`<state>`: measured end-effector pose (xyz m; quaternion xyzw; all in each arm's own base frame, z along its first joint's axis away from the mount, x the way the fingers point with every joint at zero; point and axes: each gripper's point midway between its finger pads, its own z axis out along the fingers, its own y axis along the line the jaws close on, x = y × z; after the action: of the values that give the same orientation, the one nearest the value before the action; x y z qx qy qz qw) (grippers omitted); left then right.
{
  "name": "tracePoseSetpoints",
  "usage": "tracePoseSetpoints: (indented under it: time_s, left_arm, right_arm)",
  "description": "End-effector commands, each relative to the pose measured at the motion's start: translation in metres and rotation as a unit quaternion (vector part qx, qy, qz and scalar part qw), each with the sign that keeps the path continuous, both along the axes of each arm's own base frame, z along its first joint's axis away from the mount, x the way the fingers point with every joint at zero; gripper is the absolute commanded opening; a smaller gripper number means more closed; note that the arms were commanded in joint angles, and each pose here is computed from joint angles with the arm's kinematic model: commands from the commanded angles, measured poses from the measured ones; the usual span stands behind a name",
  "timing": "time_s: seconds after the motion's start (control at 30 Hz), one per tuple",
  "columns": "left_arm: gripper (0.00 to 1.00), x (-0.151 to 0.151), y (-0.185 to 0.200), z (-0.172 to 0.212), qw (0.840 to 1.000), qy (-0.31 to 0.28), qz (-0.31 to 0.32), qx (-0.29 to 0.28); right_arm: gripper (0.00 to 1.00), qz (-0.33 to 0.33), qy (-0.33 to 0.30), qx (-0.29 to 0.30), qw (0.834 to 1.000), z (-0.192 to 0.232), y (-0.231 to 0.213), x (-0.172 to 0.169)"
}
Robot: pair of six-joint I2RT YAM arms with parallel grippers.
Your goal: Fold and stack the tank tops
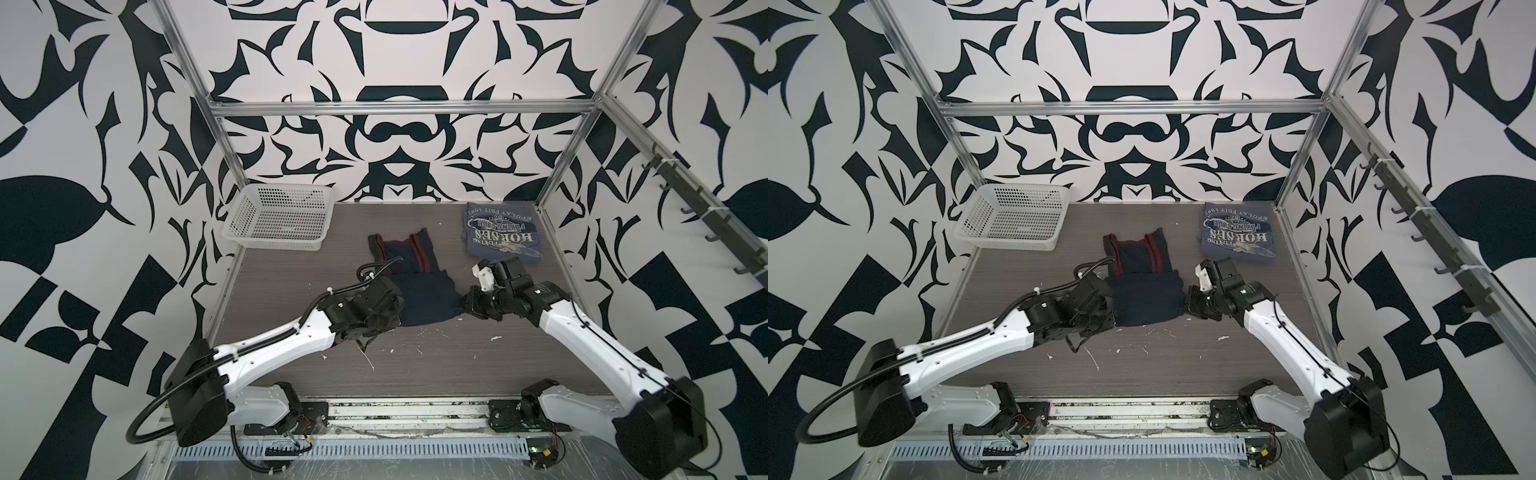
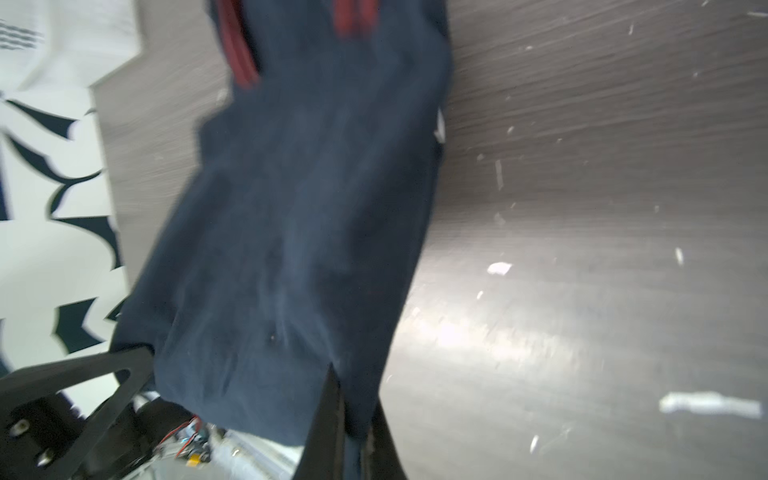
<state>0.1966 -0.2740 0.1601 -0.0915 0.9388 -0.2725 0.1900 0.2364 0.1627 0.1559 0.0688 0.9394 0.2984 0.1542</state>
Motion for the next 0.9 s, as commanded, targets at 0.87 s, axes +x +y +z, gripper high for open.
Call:
tracePoseSetpoints:
  time_s: [0.87]
  left_arm:
    - [0.17,0.198,0.048,0.003,0.977,0.091,0.149,-0.125]
  right_arm:
    - [0.00,-0.033,0.004,0.020,0.999,0.025,0.059,0.215]
